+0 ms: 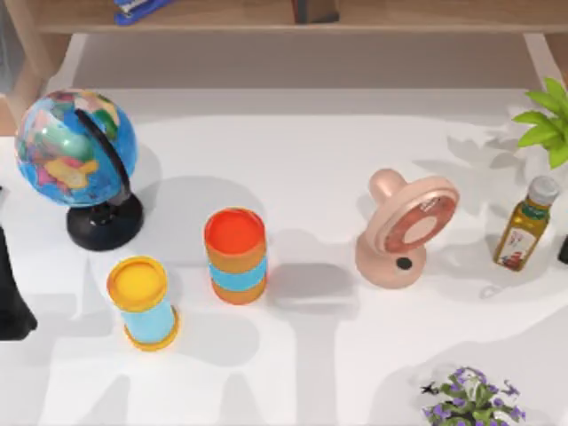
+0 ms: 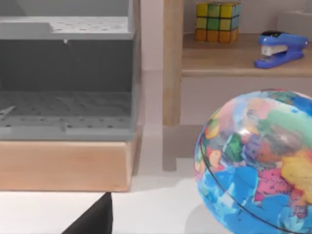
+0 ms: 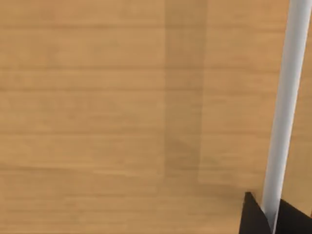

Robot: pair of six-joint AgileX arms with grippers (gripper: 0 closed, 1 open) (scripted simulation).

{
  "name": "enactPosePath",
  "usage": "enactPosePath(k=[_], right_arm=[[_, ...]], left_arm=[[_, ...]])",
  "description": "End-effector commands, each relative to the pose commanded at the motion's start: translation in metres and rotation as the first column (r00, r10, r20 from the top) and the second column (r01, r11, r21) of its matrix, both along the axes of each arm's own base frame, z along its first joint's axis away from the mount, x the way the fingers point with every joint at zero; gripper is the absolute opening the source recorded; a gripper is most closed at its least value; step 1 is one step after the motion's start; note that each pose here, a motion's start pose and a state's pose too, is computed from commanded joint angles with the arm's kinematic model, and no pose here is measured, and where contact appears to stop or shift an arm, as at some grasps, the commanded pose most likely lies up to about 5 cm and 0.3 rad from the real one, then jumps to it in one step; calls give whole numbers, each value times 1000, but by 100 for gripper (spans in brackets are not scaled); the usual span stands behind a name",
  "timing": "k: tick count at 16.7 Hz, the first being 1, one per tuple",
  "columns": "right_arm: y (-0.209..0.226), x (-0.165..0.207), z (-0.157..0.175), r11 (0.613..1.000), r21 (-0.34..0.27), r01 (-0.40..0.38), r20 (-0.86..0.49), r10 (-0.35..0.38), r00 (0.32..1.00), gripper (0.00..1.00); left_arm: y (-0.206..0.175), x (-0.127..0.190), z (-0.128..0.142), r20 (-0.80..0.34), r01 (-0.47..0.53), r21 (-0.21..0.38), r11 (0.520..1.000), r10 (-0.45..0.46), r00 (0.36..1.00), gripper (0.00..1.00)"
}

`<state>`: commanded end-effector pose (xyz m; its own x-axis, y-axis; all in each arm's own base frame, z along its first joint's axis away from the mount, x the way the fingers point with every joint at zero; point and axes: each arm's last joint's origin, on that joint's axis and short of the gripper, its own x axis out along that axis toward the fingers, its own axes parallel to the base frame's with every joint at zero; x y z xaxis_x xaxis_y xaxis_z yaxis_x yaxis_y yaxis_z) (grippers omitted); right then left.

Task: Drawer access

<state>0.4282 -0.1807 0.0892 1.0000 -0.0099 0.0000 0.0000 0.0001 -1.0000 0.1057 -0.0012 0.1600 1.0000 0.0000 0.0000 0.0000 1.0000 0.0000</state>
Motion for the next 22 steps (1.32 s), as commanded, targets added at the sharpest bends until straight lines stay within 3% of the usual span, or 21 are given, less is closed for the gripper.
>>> enactPosePath(k=[6, 14, 22], right_arm=[[-2, -2, -1, 1000, 4, 6, -4, -6, 1000, 0], [-1, -61, -2, 1000, 4, 5, -7, -5, 1000, 0], [-2, -74, -1, 1000, 0, 10, -1, -10, 1000, 0]], left_arm=[[0, 0, 0, 0, 0, 0, 1000, 0, 1000, 100], [0, 0, 0, 0, 0, 0, 1000, 0, 1000, 100], [0, 0, 0, 0, 0, 0, 1000, 0, 1000, 100]])
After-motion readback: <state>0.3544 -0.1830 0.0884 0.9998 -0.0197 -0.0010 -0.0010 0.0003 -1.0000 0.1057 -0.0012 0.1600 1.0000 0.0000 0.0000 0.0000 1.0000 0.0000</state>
